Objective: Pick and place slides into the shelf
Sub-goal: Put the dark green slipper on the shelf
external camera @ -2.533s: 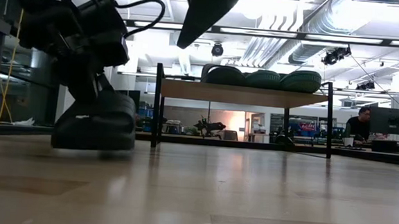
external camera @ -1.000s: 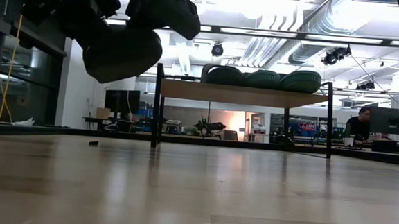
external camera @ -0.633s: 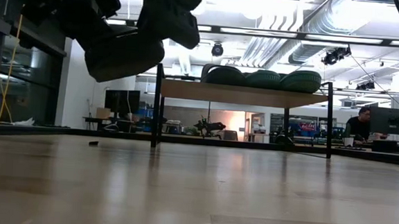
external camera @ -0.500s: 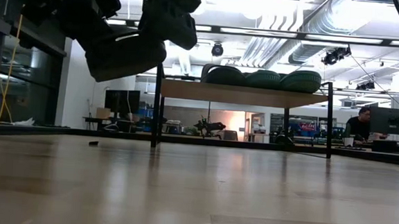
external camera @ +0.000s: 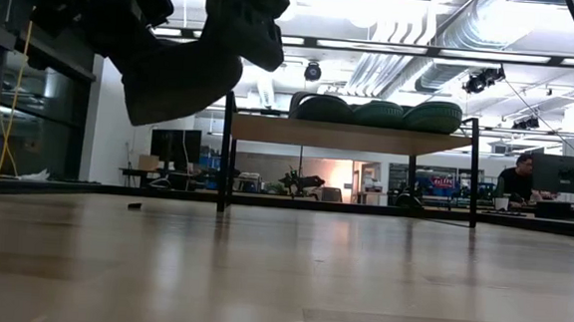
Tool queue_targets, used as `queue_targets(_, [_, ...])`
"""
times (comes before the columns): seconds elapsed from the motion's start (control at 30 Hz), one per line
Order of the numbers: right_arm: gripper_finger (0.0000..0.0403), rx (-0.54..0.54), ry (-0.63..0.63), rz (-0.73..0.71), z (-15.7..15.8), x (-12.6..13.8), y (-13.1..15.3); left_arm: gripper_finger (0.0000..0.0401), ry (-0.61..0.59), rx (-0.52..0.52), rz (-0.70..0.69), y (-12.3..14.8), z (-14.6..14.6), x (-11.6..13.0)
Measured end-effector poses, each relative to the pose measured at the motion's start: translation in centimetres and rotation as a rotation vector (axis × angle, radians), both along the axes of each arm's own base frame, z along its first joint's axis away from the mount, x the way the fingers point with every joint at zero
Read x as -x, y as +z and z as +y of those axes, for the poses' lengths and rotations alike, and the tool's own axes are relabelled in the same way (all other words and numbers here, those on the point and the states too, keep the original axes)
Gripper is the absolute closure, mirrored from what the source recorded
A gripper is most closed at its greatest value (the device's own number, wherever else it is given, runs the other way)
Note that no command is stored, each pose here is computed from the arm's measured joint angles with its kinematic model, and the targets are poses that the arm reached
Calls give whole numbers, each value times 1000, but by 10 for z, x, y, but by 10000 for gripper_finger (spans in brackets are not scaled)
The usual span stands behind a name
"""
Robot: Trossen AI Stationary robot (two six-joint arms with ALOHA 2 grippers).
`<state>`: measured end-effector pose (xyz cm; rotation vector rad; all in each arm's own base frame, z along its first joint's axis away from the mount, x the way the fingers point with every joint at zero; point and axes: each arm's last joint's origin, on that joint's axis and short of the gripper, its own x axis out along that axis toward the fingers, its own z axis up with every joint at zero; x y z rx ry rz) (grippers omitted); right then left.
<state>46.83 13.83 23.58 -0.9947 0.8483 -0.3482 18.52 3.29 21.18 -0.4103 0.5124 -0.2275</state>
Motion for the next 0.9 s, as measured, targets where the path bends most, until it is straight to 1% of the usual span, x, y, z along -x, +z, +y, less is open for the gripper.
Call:
queue_targets(0.2, [379, -5, -8, 1, 0, 1, -1, 379, 16, -9, 3, 0, 1, 0])
queue_targets(0.27, [395, -9, -13, 4, -1, 1, -1, 379, 29, -16, 5, 0, 1, 0])
queue_targets(0.7, [400, -8, -16, 4, -1, 2, -1, 379, 52, -29, 8, 0, 2, 0])
queue_targets(0.9, [401, -11, -16, 3, -1, 2, -1, 379, 38, -62, 1, -1, 2, 0])
